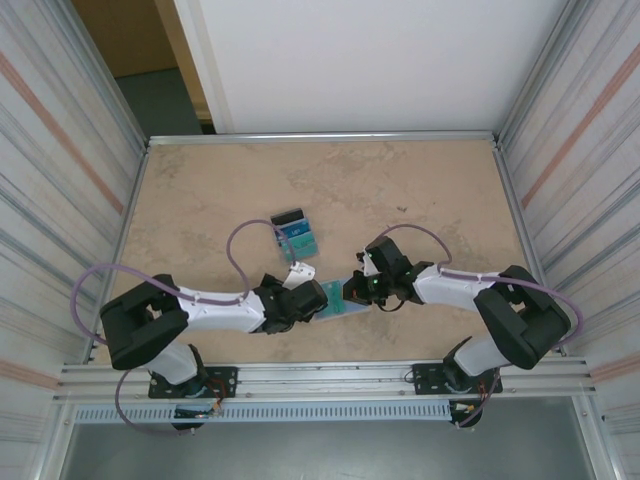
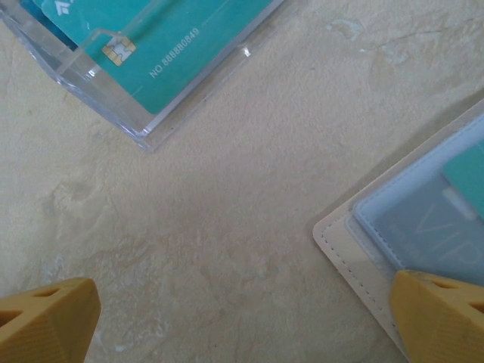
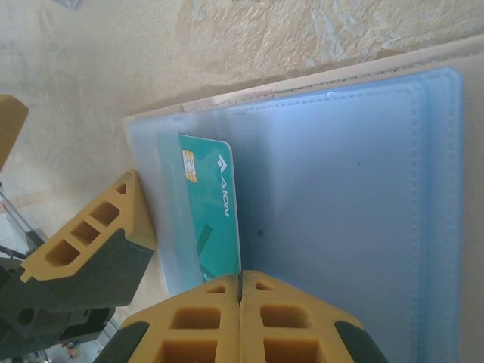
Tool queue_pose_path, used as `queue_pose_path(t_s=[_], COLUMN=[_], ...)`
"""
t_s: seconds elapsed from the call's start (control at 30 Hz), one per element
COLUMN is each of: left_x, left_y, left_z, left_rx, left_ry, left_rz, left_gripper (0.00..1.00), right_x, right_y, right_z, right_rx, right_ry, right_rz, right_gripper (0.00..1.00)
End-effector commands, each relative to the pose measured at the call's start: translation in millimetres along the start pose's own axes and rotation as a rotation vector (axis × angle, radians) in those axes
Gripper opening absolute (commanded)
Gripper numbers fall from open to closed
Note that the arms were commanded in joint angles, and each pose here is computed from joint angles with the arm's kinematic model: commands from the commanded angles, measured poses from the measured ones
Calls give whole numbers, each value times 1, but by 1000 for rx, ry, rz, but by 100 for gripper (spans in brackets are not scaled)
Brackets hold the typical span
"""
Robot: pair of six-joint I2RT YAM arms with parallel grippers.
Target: Take the credit cards out of the card holder
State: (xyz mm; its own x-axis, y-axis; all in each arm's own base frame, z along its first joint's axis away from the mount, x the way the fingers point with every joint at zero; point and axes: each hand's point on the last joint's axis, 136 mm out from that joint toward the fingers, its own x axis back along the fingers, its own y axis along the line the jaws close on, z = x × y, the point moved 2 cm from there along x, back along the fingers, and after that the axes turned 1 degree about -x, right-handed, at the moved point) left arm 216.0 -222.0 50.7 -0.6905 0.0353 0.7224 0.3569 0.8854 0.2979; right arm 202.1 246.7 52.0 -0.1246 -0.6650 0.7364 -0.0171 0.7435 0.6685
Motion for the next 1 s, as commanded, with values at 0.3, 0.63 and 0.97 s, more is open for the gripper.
queue_pose_path(t_s=[0.3, 0.63, 0.97], left_x=[16, 22, 3], left_y=[8, -15, -30], left_z=[-20, -47, -37], left_rx=[-95, -109, -179], left_ry=[-54, -128, -66], left_rz=[-6, 62, 61], left_gripper=[99, 99, 99], right_x=[0, -1, 2], right_y=[-2, 0, -5], right_z=[-7, -8, -6], right_rx=[18, 16, 6], right_ry=[-10, -4, -9], right_rz=[35, 29, 41], right_gripper=[0, 0, 0])
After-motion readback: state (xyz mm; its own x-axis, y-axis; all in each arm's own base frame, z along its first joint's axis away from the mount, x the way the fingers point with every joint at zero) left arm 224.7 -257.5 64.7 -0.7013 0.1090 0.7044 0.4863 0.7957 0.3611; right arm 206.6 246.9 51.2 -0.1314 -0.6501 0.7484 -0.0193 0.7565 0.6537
